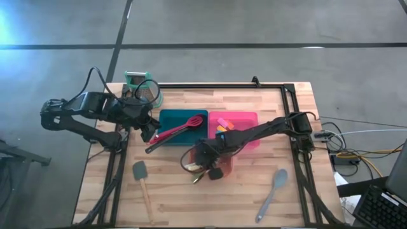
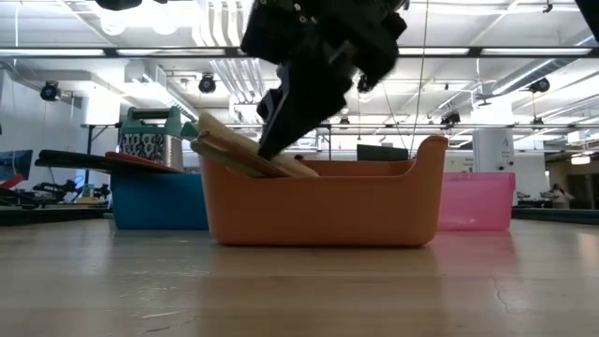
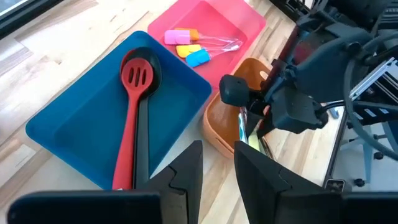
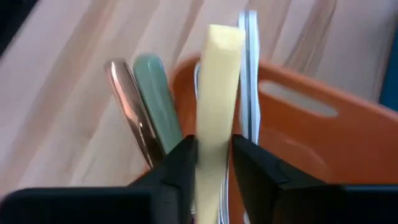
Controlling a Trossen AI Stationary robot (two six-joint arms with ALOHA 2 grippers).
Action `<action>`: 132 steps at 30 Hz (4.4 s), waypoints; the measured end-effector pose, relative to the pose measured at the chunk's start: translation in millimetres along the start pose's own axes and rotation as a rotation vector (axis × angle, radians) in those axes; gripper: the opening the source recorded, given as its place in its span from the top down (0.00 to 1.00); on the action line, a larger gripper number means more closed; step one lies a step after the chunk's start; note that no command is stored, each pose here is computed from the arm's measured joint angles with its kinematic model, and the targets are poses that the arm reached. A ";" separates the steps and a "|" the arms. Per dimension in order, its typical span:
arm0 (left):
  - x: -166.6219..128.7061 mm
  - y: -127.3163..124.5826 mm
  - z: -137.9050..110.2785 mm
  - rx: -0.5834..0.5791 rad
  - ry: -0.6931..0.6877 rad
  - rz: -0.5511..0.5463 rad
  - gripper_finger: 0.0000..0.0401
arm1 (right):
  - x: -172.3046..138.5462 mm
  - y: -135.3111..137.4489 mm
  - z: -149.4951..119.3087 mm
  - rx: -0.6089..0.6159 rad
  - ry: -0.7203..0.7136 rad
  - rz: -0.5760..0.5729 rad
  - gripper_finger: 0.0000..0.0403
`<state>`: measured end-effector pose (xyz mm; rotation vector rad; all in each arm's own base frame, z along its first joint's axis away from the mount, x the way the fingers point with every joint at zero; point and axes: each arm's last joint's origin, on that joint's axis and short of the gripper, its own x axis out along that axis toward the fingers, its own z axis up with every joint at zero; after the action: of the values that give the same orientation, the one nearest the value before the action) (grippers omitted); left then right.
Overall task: Pick & Place Kitchen Items
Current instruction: Put the yellow knife into the orange bin, then put the gray serving spoon into the blue bin
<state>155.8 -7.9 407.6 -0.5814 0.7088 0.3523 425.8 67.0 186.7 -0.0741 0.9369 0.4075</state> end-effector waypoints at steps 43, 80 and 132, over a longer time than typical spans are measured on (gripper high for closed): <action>1.3 1.3 6.4 0.470 -0.113 0.158 0.76 | -138.4 207.5 22.6 1.446 0.365 -0.074 0.67; 6.3 -2.8 9.5 0.539 -0.142 0.122 0.76 | -55.7 235.4 -87.9 1.821 0.215 -0.395 0.67; 9.6 -10.2 33.9 0.037 -0.413 0.106 0.76 | -102.4 204.6 -164.5 -0.354 0.341 0.070 0.72</action>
<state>184.7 5.7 425.5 -0.4183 0.3475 0.5382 170.0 185.1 193.3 -0.4458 1.1957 0.6365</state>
